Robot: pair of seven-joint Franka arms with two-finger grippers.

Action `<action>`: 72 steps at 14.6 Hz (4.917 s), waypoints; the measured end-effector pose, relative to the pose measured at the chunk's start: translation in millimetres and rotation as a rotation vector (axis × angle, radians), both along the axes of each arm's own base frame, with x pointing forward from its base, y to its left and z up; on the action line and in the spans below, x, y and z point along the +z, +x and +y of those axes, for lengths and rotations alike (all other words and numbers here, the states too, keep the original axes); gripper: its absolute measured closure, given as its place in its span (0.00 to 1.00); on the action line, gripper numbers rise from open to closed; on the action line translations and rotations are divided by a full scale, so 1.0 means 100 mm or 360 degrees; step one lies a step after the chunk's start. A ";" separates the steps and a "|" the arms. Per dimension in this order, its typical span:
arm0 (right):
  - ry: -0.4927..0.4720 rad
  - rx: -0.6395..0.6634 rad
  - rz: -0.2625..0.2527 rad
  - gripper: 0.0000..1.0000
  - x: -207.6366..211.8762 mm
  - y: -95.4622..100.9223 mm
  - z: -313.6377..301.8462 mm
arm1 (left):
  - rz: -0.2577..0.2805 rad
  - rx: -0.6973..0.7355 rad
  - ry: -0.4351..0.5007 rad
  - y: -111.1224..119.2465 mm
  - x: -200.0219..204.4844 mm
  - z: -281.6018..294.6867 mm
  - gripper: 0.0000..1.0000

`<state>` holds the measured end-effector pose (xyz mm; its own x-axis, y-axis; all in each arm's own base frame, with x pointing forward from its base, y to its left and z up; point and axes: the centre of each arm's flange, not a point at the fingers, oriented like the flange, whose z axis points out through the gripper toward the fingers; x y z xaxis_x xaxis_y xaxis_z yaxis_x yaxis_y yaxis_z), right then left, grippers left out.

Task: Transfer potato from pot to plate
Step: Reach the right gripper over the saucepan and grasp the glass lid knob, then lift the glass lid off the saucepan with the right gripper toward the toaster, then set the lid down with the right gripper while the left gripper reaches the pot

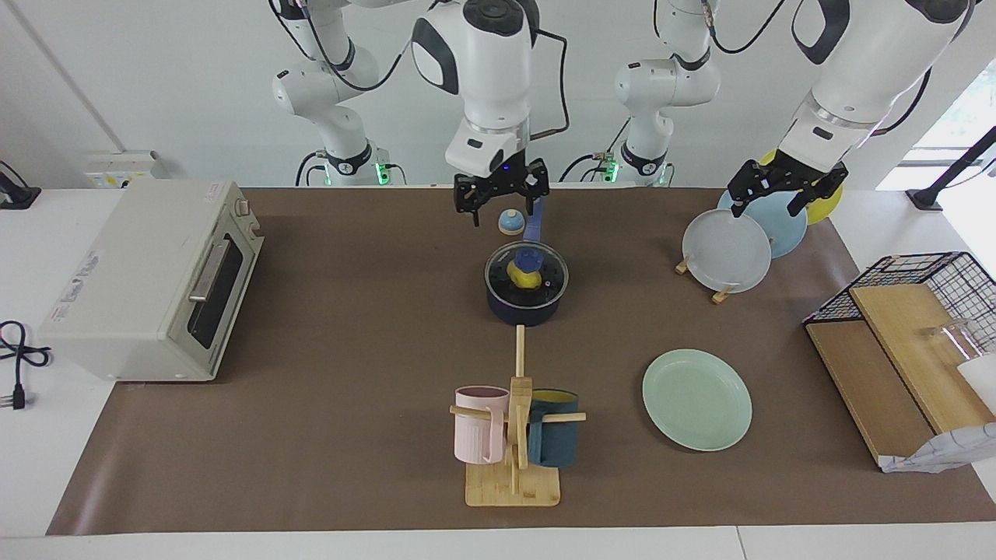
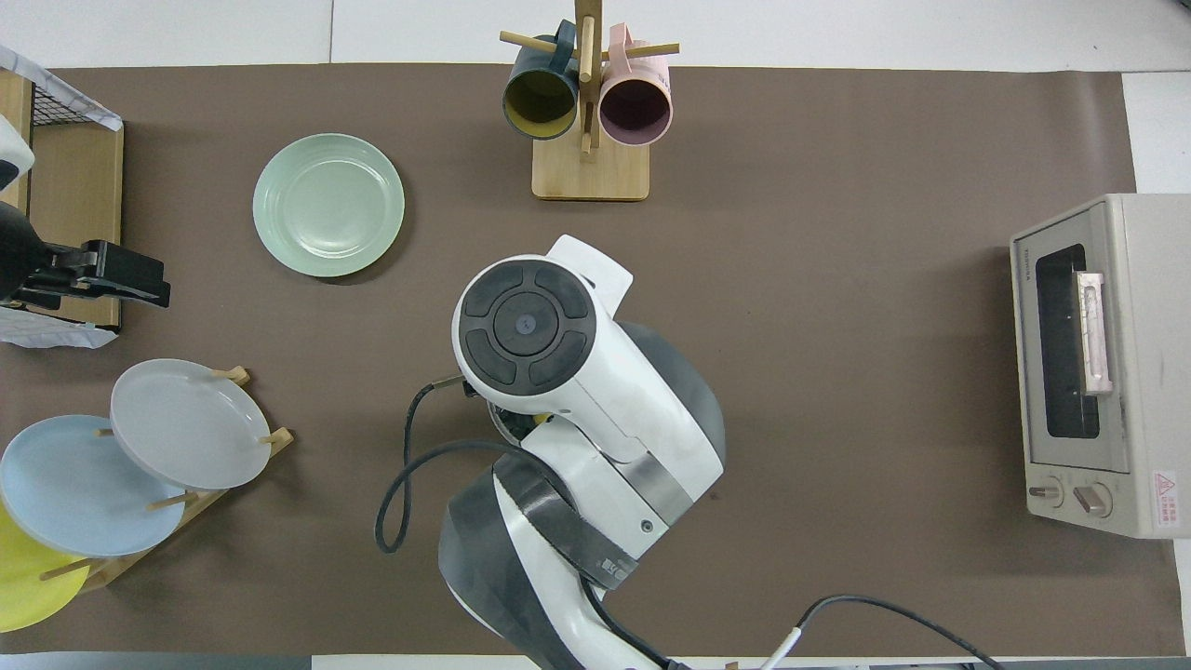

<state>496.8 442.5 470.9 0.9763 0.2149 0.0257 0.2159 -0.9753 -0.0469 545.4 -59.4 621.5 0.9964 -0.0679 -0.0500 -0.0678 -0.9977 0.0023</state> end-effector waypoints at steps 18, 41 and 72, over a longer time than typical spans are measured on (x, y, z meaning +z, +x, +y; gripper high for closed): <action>-0.0029 0.0037 -0.0044 0.34 -0.75 -0.09 0.00 | 0.0000 0.0000 0.0000 0.00 0.00 0.00 0.00; -0.0113 0.0350 0.0081 0.51 -0.72 1.24 -2.72 | 0.0000 0.0000 0.0000 0.00 0.00 0.00 0.00; -0.0147 -0.0185 0.0162 0.00 1.30 0.44 -4.04 | -0.0032 0.0308 -0.0114 -1.15 -2.20 -3.22 0.00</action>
